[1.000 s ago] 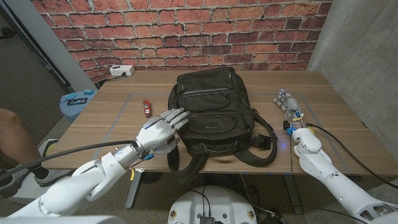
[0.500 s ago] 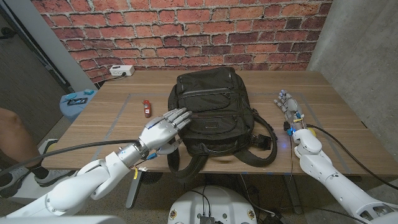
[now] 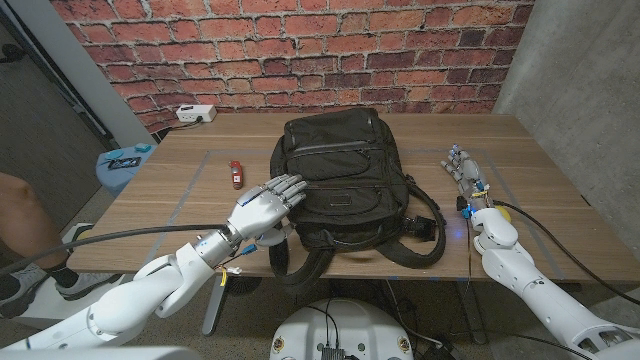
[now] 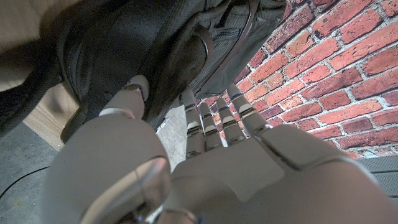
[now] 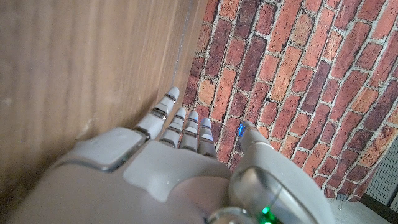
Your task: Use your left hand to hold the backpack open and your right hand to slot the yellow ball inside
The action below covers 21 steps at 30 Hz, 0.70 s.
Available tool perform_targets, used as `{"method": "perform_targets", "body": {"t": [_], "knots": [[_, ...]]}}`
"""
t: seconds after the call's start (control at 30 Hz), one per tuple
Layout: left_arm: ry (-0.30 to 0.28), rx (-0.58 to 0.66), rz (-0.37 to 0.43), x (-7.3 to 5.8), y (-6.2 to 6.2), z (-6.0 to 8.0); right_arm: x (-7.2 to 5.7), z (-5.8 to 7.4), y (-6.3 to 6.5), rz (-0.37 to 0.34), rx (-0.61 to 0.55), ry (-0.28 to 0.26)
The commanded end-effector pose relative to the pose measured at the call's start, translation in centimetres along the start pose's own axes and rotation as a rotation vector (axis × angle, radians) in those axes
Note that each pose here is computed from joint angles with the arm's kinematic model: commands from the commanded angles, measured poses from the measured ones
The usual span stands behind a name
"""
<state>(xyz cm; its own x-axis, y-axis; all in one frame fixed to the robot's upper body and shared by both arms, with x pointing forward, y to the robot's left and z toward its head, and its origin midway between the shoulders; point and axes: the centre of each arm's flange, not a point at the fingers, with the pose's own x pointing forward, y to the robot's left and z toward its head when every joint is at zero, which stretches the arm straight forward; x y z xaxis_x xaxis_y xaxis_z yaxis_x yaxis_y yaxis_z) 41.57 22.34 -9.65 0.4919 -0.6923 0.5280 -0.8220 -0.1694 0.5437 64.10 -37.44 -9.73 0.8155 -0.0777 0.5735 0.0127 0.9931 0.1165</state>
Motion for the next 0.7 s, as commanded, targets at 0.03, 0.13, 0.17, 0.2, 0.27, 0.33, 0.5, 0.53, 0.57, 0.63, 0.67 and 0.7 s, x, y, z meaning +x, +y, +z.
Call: {"method": "perform_targets", "body": {"t": [0.03, 0.13, 0.17, 0.2, 0.27, 0.33, 0.5, 0.53, 0.57, 0.63, 0.67, 0.7], "knots": [[-0.016, -0.009, 0.073, 0.3, -0.1, 0.2, 0.2, 0.0, -0.2, 0.013, -0.007, 0.010], [-0.017, -0.013, 0.083, 0.4, 0.0, 0.3, 0.4, 0.0, -0.1, 0.020, -0.009, 0.015], [-0.016, -0.011, 0.082, 0.5, 0.1, 0.3, 0.4, 0.0, -0.1, 0.021, -0.009, 0.015], [-0.018, -0.013, 0.084, 0.5, 0.1, 0.3, 0.4, 0.0, -0.1, 0.023, -0.009, 0.016], [-0.019, -0.008, 0.086, 0.6, 0.2, 0.4, 0.6, 0.0, 0.0, 0.028, -0.011, 0.019], [-0.017, -0.010, 0.087, 0.6, 0.2, 0.4, 0.6, 0.0, 0.0, 0.030, -0.011, 0.020], [-0.015, -0.007, 0.105, 0.8, 0.5, 0.4, 0.7, -0.2, 0.1, 0.037, -0.013, 0.025], [-0.015, -0.009, 0.112, 0.8, 0.6, 0.4, 0.7, -0.2, 0.1, 0.039, -0.013, 0.026], [-0.016, -0.009, 0.120, 0.9, 0.7, 0.4, 0.7, -0.2, 0.1, 0.040, -0.014, 0.027], [-0.012, -0.006, 0.126, 0.9, 0.9, 0.2, 0.8, -0.2, 0.1, 0.040, -0.017, 0.027], [-0.010, -0.007, 0.128, 1.0, 1.1, 0.2, 0.8, -0.1, 0.1, 0.041, -0.016, 0.026], [-0.007, -0.007, 0.132, 1.1, 1.2, 0.1, 0.8, -0.1, 0.1, 0.042, -0.016, 0.026]]}}
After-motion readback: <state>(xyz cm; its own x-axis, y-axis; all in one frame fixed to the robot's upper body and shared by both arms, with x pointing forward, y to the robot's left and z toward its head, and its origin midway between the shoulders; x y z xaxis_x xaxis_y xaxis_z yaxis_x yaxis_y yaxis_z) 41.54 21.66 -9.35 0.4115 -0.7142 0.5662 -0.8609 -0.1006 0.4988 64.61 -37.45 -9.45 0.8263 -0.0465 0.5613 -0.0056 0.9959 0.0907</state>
